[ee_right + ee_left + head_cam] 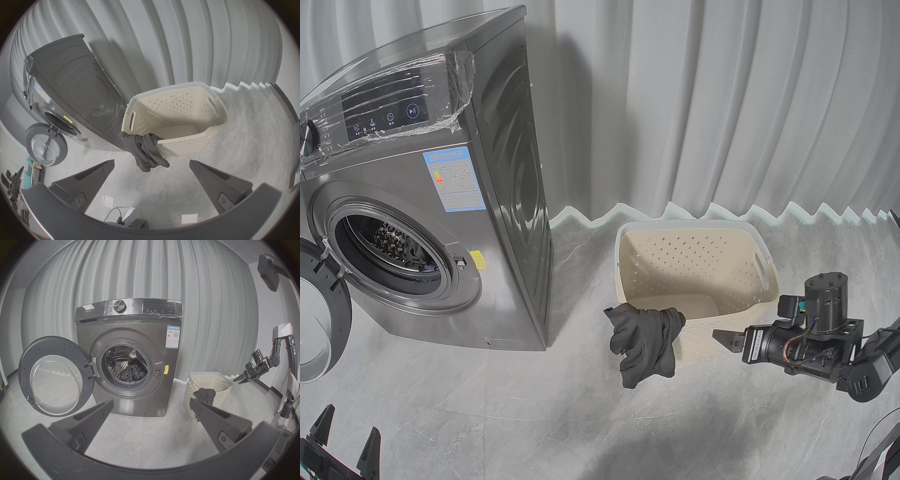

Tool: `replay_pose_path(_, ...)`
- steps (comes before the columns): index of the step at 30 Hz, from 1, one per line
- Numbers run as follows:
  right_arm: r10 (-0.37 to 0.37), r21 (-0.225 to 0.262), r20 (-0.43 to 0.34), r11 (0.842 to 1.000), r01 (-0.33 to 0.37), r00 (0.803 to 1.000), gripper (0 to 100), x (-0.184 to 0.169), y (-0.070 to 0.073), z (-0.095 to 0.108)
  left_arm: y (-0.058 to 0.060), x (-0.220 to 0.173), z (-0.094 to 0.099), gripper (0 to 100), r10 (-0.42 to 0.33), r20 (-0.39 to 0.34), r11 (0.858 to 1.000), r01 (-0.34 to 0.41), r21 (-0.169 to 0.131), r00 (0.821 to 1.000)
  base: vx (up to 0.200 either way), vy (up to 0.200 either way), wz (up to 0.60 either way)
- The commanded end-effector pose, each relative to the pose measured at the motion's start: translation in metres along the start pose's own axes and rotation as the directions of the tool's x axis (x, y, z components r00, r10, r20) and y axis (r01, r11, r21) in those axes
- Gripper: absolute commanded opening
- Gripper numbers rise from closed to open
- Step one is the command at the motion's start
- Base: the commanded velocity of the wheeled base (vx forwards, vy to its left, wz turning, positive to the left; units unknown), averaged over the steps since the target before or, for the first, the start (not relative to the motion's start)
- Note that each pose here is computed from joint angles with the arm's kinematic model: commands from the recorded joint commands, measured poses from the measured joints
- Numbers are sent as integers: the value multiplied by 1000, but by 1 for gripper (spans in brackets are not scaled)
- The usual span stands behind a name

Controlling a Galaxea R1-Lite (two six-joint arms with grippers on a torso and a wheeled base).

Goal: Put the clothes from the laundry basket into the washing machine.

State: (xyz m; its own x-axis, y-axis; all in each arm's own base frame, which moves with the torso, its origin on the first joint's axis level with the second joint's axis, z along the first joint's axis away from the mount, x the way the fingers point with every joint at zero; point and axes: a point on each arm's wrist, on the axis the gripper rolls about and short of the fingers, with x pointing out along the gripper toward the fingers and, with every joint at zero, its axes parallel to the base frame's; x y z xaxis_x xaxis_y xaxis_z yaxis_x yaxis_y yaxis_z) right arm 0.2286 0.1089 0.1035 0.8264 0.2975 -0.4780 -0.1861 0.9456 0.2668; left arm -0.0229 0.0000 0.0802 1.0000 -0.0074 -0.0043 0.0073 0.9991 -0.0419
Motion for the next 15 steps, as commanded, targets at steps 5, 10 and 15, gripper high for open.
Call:
replay_pose_path(5,-26,12,-83,1000,27,996,100,42,6,-14,0,0,-4,100,0,0,1000,0,0,1000,0,0,0)
replay_pose_path(10,-11,72,-98,997,18,995,100,62,17,-18,0,0,-4,100,0,-2,1000,0,0,1000,0,0,0)
replay_pose_path(15,-6,60,-125,998,13,992,100,79,24,-25,0,0,-4,100,0,0,1000,0,-1,1000,0,0,0)
